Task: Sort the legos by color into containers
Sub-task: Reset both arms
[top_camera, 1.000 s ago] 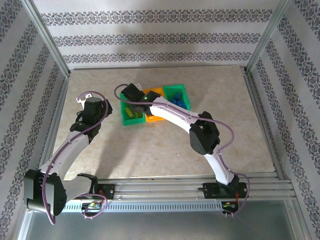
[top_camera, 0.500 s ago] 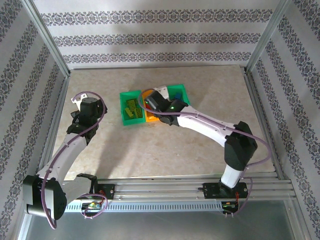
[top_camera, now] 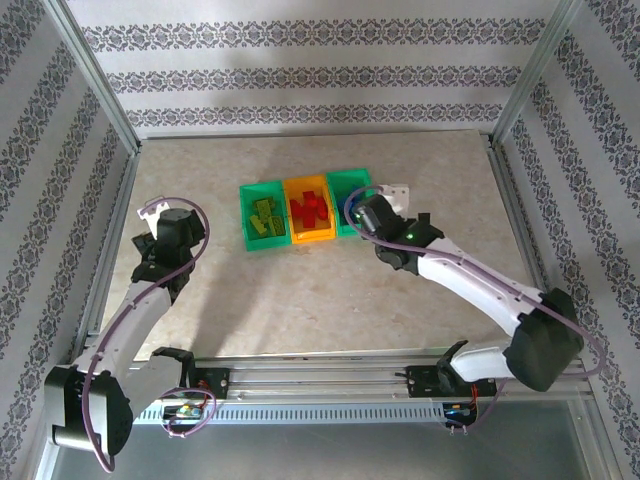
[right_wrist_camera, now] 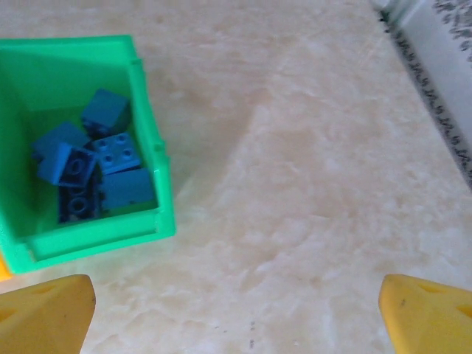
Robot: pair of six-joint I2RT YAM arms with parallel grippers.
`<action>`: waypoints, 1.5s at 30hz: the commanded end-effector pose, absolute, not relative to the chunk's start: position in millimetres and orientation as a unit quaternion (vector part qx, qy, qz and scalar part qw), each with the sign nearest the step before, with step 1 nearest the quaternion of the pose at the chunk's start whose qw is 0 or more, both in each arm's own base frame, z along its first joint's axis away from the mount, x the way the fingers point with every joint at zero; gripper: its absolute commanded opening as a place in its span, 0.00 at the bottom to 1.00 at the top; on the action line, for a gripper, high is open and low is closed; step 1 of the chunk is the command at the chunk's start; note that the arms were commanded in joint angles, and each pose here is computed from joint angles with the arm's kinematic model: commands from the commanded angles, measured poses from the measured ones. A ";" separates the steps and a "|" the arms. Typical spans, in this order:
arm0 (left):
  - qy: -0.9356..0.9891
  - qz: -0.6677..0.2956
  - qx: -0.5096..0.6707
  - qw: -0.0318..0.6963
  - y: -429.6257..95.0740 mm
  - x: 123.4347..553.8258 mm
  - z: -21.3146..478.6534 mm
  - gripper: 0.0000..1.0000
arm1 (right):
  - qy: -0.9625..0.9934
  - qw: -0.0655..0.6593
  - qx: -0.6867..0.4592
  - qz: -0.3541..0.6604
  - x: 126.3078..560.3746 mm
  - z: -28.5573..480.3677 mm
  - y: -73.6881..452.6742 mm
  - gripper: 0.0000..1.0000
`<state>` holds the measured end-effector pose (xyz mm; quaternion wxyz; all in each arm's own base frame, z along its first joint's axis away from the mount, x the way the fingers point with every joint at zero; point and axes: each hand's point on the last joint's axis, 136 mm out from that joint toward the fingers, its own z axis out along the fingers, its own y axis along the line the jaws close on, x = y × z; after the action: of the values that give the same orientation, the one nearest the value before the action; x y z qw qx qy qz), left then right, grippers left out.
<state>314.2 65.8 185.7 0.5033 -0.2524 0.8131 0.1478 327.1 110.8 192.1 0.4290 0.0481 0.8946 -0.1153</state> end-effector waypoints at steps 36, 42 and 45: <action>0.780 0.156 -0.230 0.561 112.4 316.4 146.9 1.00 | 0.807 0.542 0.122 -0.199 341.5 169.5 -20.1 0.98; 0.793 0.117 -0.188 0.567 95.3 330.8 138.7 1.00 | 0.798 0.561 0.128 -0.181 338.6 169.0 -30.0 0.98; 0.796 0.098 -0.173 0.571 88.0 338.2 134.9 1.00 | 0.793 0.573 0.129 -0.163 336.7 169.5 -32.2 0.98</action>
<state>327.9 96.0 127.2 0.5429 -0.2005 0.8064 0.1216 333.8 -35.0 158.8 0.5423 0.1328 0.8076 -0.1899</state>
